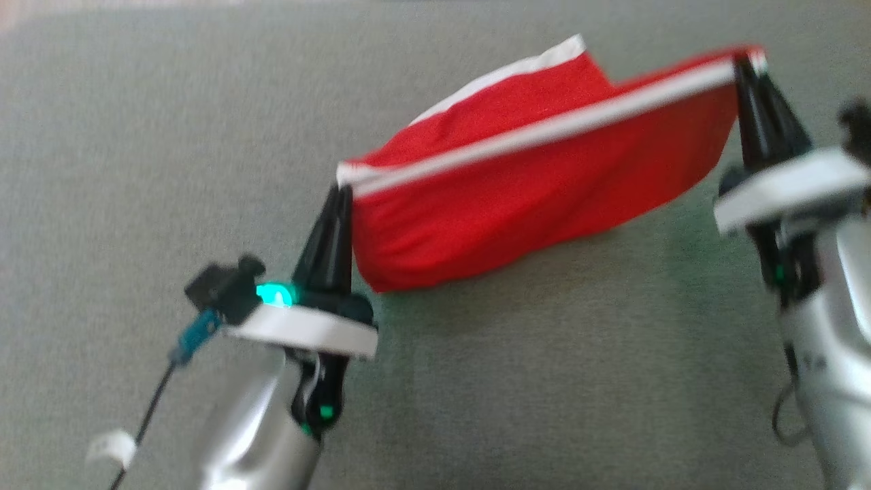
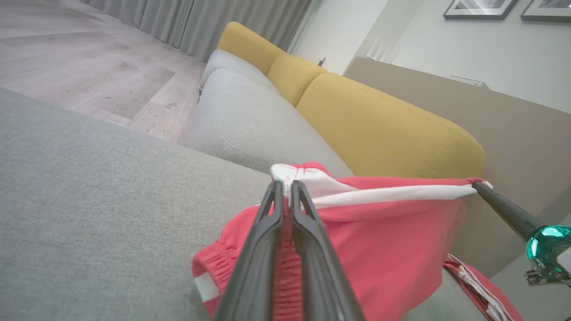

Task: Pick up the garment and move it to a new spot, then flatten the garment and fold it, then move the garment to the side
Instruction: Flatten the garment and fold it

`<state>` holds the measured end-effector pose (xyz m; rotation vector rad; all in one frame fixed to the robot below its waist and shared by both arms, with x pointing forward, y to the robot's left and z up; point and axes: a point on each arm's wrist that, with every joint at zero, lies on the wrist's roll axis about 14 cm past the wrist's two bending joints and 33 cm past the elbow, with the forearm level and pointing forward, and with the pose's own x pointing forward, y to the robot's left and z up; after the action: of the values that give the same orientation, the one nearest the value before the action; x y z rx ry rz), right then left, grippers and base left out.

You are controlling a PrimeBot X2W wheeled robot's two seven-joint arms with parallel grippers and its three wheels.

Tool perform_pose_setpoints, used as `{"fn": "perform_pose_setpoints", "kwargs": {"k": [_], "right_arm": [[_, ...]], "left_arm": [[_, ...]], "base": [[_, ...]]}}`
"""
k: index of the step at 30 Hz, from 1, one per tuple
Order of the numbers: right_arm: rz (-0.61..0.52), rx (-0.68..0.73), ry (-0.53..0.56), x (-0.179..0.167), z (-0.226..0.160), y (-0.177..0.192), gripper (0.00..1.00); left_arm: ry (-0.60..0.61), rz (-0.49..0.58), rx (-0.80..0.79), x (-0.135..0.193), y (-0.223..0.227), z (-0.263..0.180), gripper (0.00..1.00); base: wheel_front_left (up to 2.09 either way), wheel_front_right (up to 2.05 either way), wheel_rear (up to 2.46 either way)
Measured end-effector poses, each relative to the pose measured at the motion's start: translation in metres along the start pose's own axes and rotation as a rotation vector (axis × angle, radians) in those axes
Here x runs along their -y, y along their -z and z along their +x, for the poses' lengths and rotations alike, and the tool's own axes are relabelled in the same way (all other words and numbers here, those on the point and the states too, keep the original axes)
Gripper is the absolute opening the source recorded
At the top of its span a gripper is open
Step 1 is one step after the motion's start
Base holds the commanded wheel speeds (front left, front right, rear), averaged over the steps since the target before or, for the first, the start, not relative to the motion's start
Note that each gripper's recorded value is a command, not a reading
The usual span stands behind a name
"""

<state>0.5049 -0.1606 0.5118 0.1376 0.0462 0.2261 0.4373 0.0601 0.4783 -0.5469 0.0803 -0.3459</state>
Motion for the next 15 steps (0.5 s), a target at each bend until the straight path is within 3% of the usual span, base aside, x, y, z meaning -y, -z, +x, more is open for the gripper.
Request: {"fn": "perform_pose_setpoints", "kwargs": {"k": [10, 11, 12, 13, 14, 15], "right_arm": [[-0.122, -0.16, -0.098, -0.026, 0.094, 0.048, 0.0], [-0.127, -0.179, -0.101, -0.028, 0.098, 0.055, 0.22], [-0.132, -0.198, -0.105, -0.03, 0.102, 0.062, 0.64], [-0.138, -0.211, -0.107, -0.031, 0.105, 0.068, 1.0], [-0.134, -0.219, -0.107, -0.031, 0.108, 0.074, 1.0], [-0.131, -0.228, -0.105, -0.031, 0.109, 0.079, 1.0]], "left_arm": [[-0.107, -0.031, 0.001, -0.052, -0.006, 0.04, 0.0], [-0.121, -0.034, -0.004, -0.057, -0.004, 0.04, 0.0], [-0.132, -0.039, -0.015, -0.06, -0.001, 0.039, 0.0], [-0.144, -0.045, -0.03, -0.064, 0.004, 0.037, 0.12], [-0.16, -0.049, -0.045, -0.068, 0.01, 0.035, 0.59], [-0.173, -0.048, -0.057, -0.071, 0.014, 0.033, 1.0]], "base": [[0.0, 0.0, 0.0], [0.0, 0.0, 0.0], [0.0, 0.0, 0.0], [0.0, 0.0, 0.0], [0.0, 0.0, 0.0], [0.0, 0.0, 0.0]]}}
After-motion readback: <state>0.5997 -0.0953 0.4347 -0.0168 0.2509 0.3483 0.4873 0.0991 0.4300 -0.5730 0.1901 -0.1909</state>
